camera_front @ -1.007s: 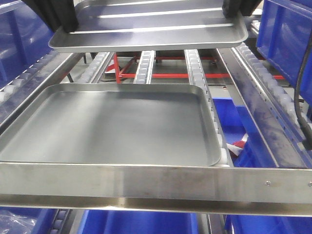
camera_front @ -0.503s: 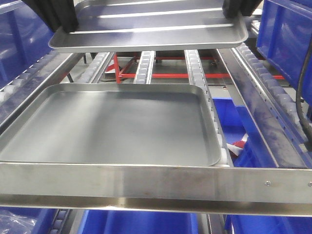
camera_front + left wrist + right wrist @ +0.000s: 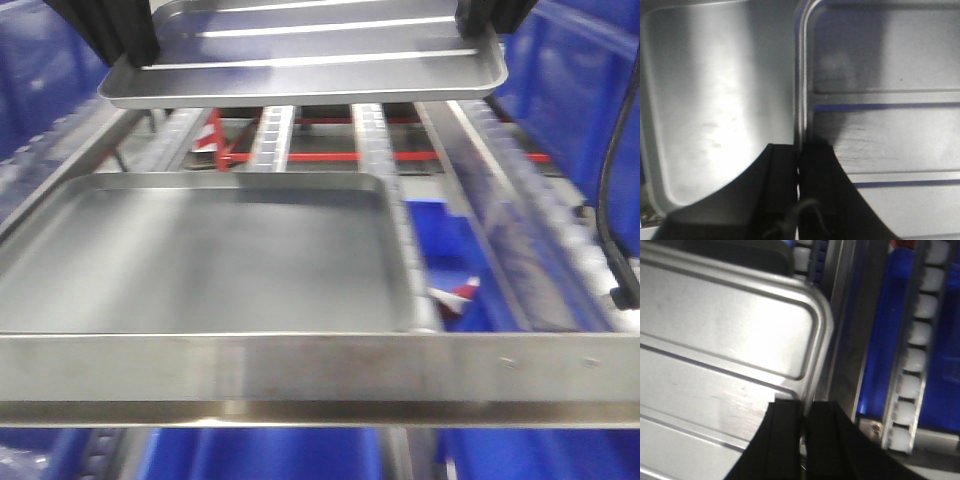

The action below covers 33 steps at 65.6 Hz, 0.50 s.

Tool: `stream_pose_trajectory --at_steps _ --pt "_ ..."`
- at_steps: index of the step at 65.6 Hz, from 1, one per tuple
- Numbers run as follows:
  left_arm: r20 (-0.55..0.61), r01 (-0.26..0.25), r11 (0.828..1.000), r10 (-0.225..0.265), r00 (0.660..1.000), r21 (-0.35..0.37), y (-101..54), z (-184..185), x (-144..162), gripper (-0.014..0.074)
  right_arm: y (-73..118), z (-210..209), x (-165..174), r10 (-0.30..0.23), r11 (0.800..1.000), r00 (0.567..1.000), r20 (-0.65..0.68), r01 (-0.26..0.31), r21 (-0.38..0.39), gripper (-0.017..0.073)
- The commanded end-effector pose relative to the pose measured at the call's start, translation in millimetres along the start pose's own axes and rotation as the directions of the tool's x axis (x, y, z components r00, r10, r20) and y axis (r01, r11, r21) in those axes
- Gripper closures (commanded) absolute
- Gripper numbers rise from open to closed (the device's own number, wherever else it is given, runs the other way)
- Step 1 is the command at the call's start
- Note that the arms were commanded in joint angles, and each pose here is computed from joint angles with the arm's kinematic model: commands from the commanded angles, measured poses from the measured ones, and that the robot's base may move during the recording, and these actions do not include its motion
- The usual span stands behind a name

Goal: Grab silver tray and place in blue box
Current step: 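Hold the tray raised in both grippers while the base drives to the blue bin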

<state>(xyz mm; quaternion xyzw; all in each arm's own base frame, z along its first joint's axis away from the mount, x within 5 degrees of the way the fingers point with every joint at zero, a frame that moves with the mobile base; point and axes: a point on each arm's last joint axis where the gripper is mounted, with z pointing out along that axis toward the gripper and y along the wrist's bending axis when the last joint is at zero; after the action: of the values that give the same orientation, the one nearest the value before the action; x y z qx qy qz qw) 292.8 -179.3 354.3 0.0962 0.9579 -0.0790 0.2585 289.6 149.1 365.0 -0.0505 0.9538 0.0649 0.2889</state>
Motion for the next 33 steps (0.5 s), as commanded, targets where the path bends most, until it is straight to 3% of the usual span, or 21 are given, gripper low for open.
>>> stream_pose_trajectory --at_steps 1,33 --pt "0.108 -0.027 0.999 0.023 0.994 0.037 -3.5 -28.2 -6.7 0.0692 -1.6 -26.2 -10.1 -0.024 0.999 0.992 0.127 0.028 -0.027 0.0501" --pt "0.108 -0.027 0.999 0.023 0.994 0.037 -3.5 -28.2 -6.7 0.0692 -1.6 -26.2 -10.1 -0.024 0.999 0.992 0.127 0.028 -0.027 0.0501"
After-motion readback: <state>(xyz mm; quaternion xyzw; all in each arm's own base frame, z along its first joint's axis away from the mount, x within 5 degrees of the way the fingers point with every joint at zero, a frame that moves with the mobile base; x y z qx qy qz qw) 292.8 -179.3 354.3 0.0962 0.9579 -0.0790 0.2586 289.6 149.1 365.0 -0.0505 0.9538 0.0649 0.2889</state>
